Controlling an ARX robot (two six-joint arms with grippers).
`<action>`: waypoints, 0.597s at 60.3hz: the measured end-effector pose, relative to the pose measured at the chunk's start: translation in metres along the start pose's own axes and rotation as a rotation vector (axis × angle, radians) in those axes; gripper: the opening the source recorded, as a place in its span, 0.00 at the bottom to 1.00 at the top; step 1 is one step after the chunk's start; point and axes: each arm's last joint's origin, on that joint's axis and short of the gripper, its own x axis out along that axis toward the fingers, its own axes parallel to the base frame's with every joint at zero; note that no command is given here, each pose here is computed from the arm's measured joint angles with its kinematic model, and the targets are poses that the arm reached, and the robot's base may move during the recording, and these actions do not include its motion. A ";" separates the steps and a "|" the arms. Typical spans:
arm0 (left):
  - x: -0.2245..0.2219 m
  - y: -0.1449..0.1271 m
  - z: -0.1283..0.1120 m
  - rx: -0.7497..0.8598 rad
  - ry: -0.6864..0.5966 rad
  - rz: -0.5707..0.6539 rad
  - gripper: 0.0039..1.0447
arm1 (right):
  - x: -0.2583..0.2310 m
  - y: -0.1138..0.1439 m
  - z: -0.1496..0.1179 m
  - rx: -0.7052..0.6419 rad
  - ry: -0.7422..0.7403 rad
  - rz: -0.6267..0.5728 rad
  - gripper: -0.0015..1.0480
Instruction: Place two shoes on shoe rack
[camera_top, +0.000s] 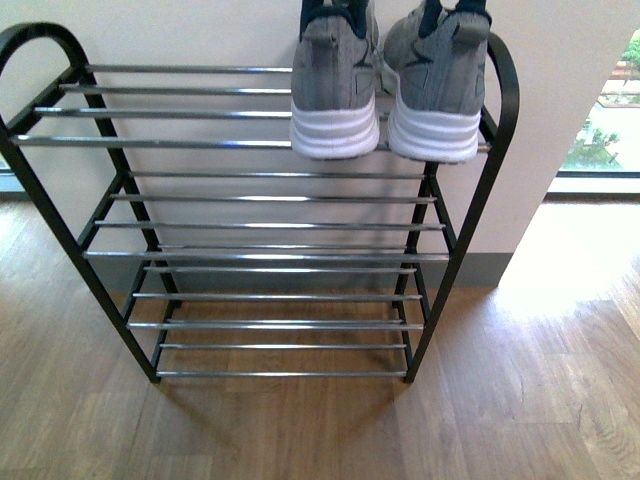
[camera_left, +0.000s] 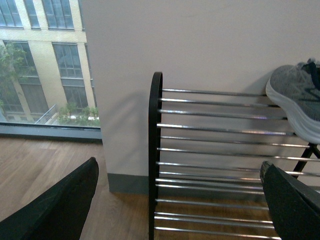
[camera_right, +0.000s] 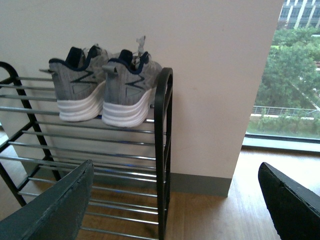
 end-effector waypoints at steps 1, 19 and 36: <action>0.000 0.000 0.000 0.000 0.000 0.000 0.91 | 0.000 0.000 0.000 0.000 0.000 0.001 0.91; 0.000 0.000 0.000 0.000 0.000 0.002 0.91 | 0.000 0.000 0.000 0.000 0.000 0.002 0.91; 0.000 0.000 0.000 0.000 0.000 -0.001 0.91 | 0.000 0.000 0.000 0.000 0.003 -0.003 0.91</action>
